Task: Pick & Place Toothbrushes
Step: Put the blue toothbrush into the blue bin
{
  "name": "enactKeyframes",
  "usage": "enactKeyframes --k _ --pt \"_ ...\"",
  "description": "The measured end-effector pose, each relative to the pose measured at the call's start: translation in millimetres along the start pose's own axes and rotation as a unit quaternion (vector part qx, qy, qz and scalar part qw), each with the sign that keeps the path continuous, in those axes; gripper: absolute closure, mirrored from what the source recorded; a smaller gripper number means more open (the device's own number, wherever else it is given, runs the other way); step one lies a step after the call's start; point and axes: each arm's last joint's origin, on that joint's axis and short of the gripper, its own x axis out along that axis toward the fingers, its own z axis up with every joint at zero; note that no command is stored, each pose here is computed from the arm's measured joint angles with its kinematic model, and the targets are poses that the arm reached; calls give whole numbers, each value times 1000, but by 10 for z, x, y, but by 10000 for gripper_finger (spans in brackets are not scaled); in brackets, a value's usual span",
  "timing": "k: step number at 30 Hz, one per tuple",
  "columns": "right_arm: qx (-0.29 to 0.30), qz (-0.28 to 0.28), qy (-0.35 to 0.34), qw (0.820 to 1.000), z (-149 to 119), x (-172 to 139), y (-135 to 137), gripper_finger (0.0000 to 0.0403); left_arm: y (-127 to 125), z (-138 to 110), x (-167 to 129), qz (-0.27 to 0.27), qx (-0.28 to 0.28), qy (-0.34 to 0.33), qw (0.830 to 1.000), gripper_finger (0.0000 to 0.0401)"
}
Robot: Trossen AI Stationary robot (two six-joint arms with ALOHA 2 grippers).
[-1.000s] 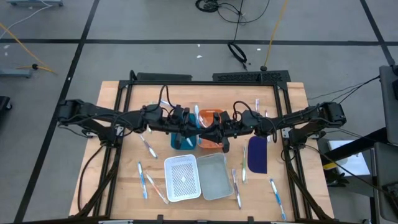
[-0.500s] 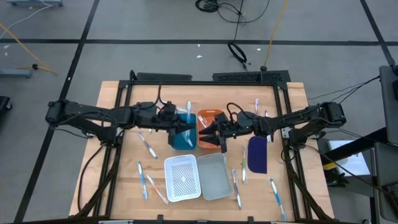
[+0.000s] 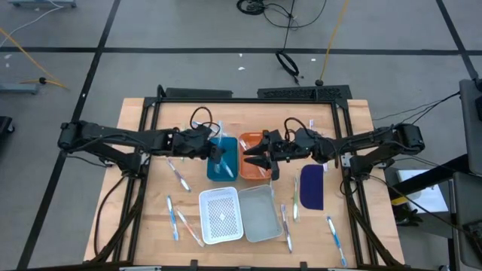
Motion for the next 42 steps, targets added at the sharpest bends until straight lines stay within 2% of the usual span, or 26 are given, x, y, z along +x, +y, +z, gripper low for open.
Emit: enactKeyframes --k 8,12,15,18,22,28,35,42 --pt "-10 3 -5 1000 71 -51 41 275 146 -116 265 61 7 60 996 393" --pt "-10 3 -6 1000 80 -58 46 275 242 -103 321 88 -56 85 991 393" --pt "-9 2 -3 1000 71 -54 42 275 264 -69 348 89 -76 82 990 393" --pt "-9 3 -4 1000 76 -57 45 275 253 -30 352 74 -37 77 994 393" --pt "-9 2 -4 1000 73 -56 44 275 262 19 368 90 18 102 991 393" --pt "-10 3 -3 1000 72 -56 44 275 203 146 446 140 83 157 974 393" --pt "-9 4 -3 1000 71 -56 48 275 87 325 596 143 77 170 972 393" --pt "-9 5 -2 1000 71 -56 48 275 171 250 714 163 81 214 960 393"
